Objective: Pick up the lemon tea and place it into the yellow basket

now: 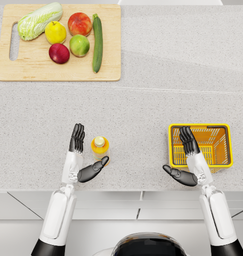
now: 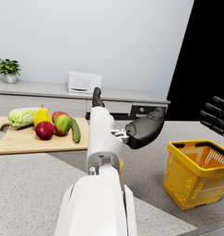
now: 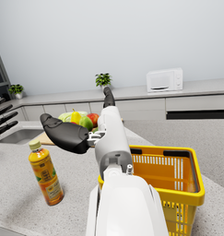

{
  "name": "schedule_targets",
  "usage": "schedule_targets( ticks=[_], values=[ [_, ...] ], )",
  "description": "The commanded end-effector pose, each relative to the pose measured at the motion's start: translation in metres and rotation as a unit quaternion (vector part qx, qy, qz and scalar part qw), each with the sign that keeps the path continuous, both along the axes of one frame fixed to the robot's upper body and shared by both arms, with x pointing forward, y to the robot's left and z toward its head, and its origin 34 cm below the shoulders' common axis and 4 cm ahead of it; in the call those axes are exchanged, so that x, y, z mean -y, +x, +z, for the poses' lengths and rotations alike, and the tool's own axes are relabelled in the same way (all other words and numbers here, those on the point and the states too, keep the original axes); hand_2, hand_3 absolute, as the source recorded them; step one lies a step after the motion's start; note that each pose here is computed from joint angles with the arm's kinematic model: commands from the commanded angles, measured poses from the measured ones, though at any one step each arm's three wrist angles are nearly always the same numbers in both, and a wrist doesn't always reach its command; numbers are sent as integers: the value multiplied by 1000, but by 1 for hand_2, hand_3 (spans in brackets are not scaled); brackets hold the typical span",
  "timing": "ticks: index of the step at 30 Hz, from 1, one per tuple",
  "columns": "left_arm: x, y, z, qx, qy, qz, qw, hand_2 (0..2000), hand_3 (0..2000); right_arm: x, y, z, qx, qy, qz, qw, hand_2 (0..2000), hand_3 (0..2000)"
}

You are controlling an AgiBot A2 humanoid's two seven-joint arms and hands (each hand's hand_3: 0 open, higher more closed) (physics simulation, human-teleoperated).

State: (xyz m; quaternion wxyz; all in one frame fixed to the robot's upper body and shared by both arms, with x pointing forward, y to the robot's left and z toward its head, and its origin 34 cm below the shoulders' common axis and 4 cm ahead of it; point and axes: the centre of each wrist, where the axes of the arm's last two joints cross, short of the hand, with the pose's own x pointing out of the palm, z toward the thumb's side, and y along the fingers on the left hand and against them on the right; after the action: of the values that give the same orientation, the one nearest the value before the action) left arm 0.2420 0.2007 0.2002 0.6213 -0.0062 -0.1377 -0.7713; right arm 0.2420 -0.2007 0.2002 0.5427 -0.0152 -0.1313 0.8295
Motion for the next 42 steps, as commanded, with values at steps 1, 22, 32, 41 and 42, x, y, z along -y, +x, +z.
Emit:
schedule_targets(
  ticks=[1, 22, 32, 41, 42],
  values=[
    [0, 0, 0, 0, 0, 0, 1000, 0, 0, 0, 0, 0, 0, 0, 0, 1000, 0, 0],
    [9, 29, -52, -13, 114, -4, 993, 0, 0, -2, -13, 30, 135, -43, -90, 986, 0, 0],
    [8, 57, -120, -142, 158, 16, 977, 0, 0, -7, -15, 39, 162, -47, -101, 981, 0, 0],
    [19, 84, -146, -214, 155, 20, 964, 0, 0, -15, -13, 34, 152, -39, -91, 983, 0, 0],
    [21, 83, -149, -219, 157, 17, 963, 0, 0, -15, -12, 33, 149, -38, -92, 984, 0, 0]
  ],
)
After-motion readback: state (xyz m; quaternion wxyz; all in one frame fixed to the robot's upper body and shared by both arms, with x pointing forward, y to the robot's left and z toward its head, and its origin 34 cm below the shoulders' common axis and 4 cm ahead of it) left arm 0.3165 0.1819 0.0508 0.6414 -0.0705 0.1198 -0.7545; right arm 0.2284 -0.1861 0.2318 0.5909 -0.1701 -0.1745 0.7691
